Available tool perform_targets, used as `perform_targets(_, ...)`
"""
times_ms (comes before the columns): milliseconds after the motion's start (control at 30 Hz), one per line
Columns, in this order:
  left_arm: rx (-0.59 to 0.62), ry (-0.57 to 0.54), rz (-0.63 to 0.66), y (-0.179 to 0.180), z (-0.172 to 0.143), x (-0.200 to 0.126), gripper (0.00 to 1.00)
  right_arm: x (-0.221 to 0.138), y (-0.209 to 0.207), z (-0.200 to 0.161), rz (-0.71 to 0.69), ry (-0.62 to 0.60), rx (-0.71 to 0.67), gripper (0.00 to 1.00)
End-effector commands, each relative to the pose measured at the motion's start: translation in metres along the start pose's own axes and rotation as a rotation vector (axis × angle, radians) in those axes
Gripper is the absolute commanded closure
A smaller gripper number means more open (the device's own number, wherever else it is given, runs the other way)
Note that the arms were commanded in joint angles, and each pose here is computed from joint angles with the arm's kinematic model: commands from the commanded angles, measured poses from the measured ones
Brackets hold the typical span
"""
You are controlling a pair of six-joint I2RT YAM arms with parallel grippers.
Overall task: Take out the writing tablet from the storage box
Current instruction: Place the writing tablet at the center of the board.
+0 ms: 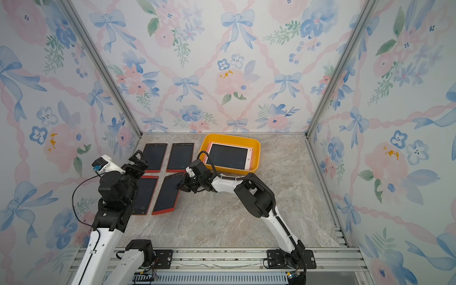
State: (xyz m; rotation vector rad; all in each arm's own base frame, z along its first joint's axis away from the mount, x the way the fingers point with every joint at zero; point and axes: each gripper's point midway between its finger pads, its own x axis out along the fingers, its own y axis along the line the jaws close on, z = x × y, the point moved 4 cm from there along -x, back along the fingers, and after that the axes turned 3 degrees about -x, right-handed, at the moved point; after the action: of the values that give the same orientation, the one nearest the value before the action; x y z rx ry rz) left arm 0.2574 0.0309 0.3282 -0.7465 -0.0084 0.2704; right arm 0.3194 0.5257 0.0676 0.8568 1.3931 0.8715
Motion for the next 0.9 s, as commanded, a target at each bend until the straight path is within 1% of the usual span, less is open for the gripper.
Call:
perform_targets(0, -0.017, -0.013, -0.013, 0.001, 0.001, -0.001, 0.02, 0.009, -0.018, -0.004, -0.051, 0.024, 0.018, 0.89)
perform_targets(200, -0.016, -0.021, -0.006, 0.002, 0.002, -0.002, 0.02, 0.005, -0.019, -0.003, -0.087, 0.016, -0.012, 0.88)
perform_targets(233, -0.016, -0.021, -0.006, 0.002, 0.002, -0.002, 0.02, 0.005, -0.017, -0.004, -0.086, 0.017, -0.016, 0.86)
perform_targets(367, -0.015, -0.023, -0.01, 0.002, 0.003, -0.002, 0.02, 0.005, -0.019, -0.005, -0.104, 0.021, -0.017, 0.7)
perform_targets(433, -0.018, -0.023, -0.012, 0.001, 0.003, -0.001, 0.02, 0.004, -0.019, -0.006, -0.114, 0.021, -0.019, 0.67)
perform_targets(600, -0.022, -0.022, -0.018, 0.0, 0.003, -0.001, 0.02, -0.001, -0.021, -0.006, -0.142, 0.01, -0.025, 0.65)
perform_targets(833, -0.029, -0.028, -0.023, -0.001, 0.005, -0.003, 0.02, -0.007, -0.024, -0.006, -0.17, -0.005, -0.019, 0.64)
perform_targets(867, -0.022, -0.008, -0.005, 0.008, -0.005, -0.001, 0.02, -0.006, -0.025, -0.006, -0.17, -0.006, -0.018, 0.64)
